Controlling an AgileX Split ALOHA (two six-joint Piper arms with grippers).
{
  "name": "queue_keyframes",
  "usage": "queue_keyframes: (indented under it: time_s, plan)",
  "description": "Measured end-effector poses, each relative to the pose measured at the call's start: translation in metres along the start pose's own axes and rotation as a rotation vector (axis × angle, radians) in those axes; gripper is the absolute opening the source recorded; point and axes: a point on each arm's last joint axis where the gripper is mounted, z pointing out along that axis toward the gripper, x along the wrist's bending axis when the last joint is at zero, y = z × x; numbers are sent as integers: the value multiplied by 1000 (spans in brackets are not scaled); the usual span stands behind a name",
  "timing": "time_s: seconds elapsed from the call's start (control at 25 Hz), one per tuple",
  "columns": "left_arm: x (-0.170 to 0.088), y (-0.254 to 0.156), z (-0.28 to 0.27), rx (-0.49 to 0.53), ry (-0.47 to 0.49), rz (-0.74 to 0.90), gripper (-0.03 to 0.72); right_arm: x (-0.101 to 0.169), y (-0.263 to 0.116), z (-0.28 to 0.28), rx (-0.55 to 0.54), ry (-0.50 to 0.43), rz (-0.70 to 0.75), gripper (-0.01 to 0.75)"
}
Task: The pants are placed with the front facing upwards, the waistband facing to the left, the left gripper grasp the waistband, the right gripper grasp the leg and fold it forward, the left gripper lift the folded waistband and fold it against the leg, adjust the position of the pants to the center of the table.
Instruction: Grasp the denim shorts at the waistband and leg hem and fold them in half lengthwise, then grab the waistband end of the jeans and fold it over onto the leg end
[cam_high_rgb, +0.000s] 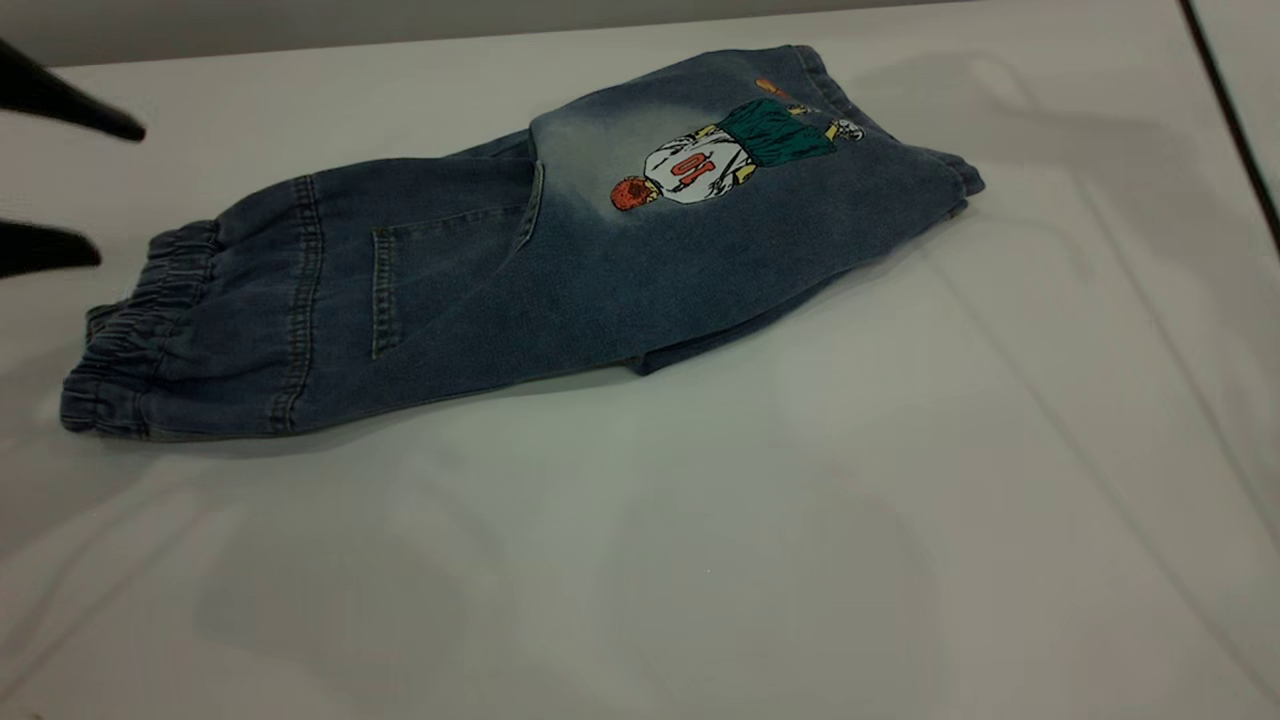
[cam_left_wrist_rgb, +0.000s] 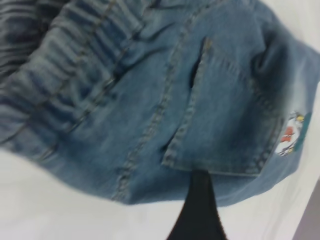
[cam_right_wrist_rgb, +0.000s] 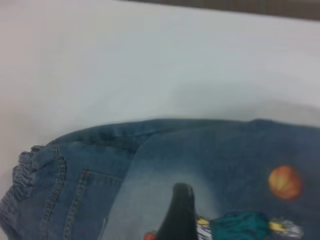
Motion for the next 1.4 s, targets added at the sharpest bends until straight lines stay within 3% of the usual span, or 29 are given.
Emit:
queue_keyframes:
  time_s: [0.36, 0.6, 0.84, 1.04, 1.12, 1.4]
  plan:
    - [42, 13, -25, 0, 220, -99, 525, -44, 3, -47, -16, -26, 92, 572]
    - [46, 14, -23, -4, 247, -100, 525, -73, -6, -87, 12, -18, 146, 571]
    - [61, 10, -6, 107, 259, -102, 525, -87, -3, -116, -71, -13, 200, 571]
    - [79, 10, 10, 157, 295, -116, 525, -55, 4, -89, -48, 69, 171, 571]
    - [78, 15, 11, 128, 290, -95, 525, -37, 5, -73, -18, 92, 139, 571]
    - [65, 34, 12, 56, 211, -34, 525, 55, 1, -8, 98, 228, -14, 571]
